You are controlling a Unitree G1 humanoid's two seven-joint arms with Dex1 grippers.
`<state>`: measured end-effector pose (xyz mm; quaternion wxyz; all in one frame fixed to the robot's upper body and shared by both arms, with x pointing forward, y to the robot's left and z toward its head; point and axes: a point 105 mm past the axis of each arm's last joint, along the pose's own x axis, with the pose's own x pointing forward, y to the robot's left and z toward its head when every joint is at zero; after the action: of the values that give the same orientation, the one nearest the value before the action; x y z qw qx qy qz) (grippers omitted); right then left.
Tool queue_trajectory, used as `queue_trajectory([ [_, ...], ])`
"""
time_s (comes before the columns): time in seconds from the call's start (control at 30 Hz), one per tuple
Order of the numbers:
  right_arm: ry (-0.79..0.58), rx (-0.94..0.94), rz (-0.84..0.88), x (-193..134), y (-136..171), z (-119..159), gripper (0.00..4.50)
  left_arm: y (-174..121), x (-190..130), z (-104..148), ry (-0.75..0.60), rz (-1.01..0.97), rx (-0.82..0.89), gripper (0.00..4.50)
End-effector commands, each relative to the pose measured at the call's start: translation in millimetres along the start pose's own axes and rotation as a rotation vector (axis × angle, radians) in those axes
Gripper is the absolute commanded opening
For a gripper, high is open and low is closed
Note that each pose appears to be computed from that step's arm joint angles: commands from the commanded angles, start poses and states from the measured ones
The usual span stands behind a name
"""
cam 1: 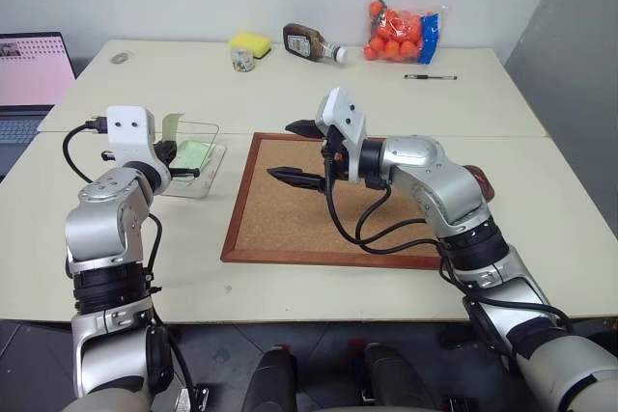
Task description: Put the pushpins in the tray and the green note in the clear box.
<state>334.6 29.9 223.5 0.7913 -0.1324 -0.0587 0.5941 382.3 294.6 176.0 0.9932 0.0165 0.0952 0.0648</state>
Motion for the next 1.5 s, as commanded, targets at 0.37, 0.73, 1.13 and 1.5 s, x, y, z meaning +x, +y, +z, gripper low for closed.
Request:
queue_trajectory([
  [0.37, -0.047, -0.026, -0.022, -2, -2, 16, 4.50, 9, -3, 20, -0.041, 0.051, -0.077, 2.16],
  [0.73, -0.043, -0.021, -0.091, -22, -5, 12, 4.50, -23, -10, 45, -0.204, -0.067, 0.133, 4.36],
  [1.13, 0.051, 0.070, -0.745, -136, -27, -60, 4.50, -140, -30, 40, -0.347, -0.533, 0.274, 4.46],
  [1.5, 0.043, 0.074, -0.956, -156, -15, -85, 4.50, -179, -28, -10, -0.286, -0.686, 0.258, 4.46],
])
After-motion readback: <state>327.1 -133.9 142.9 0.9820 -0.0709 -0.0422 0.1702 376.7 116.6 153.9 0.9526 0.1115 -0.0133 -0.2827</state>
